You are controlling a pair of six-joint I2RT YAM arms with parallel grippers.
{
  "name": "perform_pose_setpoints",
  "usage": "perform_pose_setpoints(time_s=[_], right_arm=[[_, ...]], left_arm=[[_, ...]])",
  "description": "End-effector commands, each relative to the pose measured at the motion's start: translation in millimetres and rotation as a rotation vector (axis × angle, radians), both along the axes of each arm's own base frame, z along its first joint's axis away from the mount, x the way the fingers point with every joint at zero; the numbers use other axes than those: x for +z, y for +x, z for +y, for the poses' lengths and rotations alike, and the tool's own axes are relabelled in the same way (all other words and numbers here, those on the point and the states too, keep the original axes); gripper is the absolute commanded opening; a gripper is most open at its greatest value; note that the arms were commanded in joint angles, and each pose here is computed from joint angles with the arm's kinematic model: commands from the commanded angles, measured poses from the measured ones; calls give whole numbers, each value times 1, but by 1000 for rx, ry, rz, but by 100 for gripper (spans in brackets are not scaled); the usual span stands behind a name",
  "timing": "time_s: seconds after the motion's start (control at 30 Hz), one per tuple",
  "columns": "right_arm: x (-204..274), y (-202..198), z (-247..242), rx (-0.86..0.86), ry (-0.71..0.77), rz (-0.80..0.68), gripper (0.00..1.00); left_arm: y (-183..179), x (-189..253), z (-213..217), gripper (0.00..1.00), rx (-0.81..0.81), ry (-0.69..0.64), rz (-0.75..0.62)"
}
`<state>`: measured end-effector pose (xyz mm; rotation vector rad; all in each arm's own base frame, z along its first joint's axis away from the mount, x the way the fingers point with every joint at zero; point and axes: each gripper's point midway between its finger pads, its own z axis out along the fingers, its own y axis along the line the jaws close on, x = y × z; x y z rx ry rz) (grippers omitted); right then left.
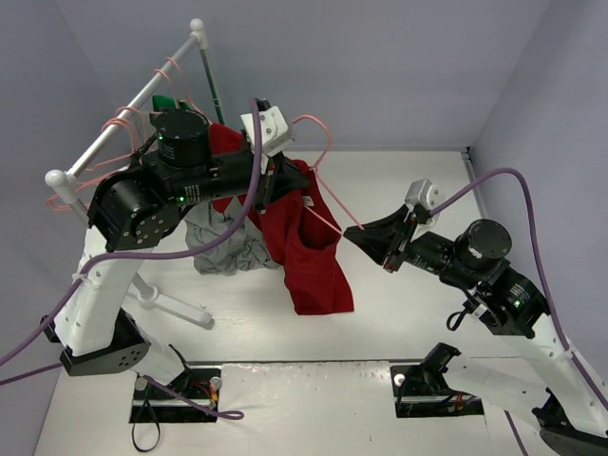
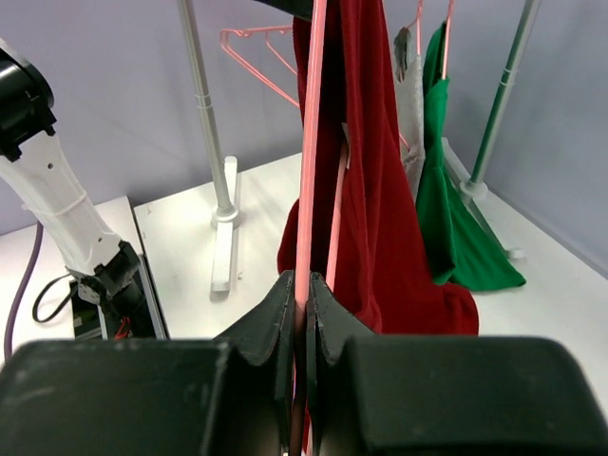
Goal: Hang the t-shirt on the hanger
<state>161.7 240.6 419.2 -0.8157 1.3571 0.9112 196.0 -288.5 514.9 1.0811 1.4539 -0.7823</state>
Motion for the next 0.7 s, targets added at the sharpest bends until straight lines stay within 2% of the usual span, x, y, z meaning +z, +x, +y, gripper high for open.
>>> perform_pose_setpoints(time_s=[0.0, 0.2, 0.47, 0.5, 0.57, 0.67], right_arm=[[32, -2, -2, -4, 103, -126, 0], [6, 0, -6, -28, 81, -95, 0], [-1, 2, -11, -55, 80, -97, 0], [-2, 2, -11, -60, 80, -93, 0], [-4, 4, -14, -75, 82, -89, 0], [-8, 5, -16, -88, 80, -85, 0]], left_arm=[[-3, 15, -13, 0, -37, -50, -40], [-5, 18, -19, 0, -62, -53, -53], [-8, -4, -38, 0, -135, -6, -20], [-5, -6, -37, 4, -121, 3, -29], [1, -6, -31, 21, -84, 17, -60], [5, -5, -22, 39, -55, 35, -104]])
